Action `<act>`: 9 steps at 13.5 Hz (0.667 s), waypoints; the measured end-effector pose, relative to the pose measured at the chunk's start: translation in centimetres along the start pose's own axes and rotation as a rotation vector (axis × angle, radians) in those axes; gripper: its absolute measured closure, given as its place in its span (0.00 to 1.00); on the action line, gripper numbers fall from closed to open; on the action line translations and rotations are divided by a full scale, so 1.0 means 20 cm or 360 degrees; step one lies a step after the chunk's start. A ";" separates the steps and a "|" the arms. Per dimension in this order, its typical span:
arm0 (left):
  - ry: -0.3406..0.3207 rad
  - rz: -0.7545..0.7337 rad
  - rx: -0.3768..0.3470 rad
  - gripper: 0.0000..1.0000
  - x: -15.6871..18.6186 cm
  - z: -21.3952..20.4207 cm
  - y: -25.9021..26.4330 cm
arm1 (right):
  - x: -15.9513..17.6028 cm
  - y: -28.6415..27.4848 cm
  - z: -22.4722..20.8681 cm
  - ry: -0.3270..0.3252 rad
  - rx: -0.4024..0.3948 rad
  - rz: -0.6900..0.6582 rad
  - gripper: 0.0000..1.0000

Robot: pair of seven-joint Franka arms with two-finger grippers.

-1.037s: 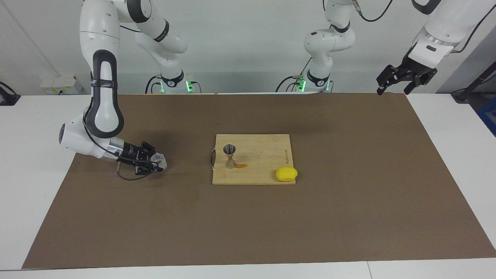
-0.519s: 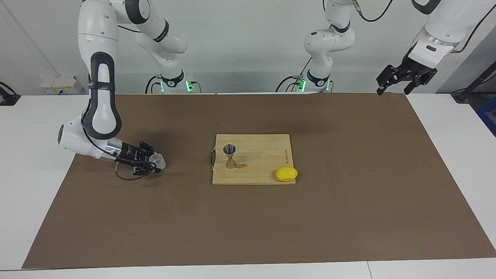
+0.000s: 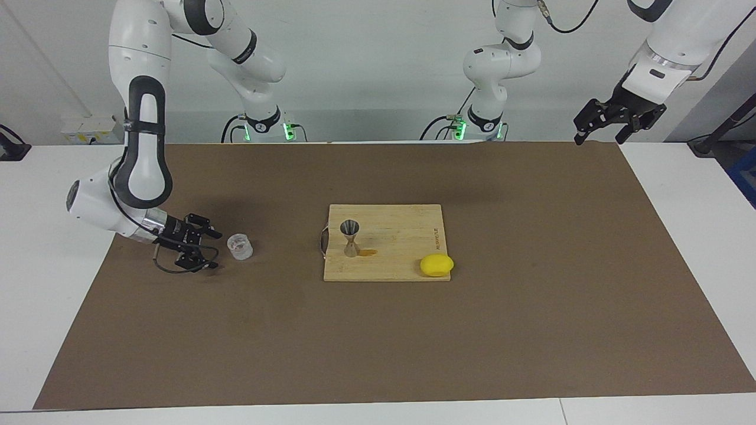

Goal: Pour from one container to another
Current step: 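Lower the glass cup onto the table and open the right gripper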

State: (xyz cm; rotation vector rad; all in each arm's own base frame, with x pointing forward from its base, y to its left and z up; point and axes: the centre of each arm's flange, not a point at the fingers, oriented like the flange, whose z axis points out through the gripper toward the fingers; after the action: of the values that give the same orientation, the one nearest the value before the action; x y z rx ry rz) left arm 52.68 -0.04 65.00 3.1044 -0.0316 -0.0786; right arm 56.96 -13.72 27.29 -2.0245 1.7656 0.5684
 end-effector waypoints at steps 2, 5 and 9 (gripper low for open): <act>0.0000 0.0000 0.0000 0.00 0.00 0.00 0.00 | -0.13 -0.03 -0.12 0.0172 -0.0064 -0.0209 0.00; 0.0000 0.0000 0.0000 0.00 0.00 0.00 0.00 | -0.48 -0.11 -0.21 0.0410 -0.0189 -0.0607 0.00; 0.0000 0.0000 0.0000 0.00 0.00 0.00 0.00 | -0.87 -0.18 -0.15 0.0436 -0.0274 -0.1105 0.00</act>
State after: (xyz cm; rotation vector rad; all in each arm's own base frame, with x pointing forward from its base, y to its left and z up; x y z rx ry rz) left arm 52.68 -0.04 65.00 3.1044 -0.0316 -0.0786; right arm 58.45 -0.45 39.40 -2.7329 1.0280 0.2299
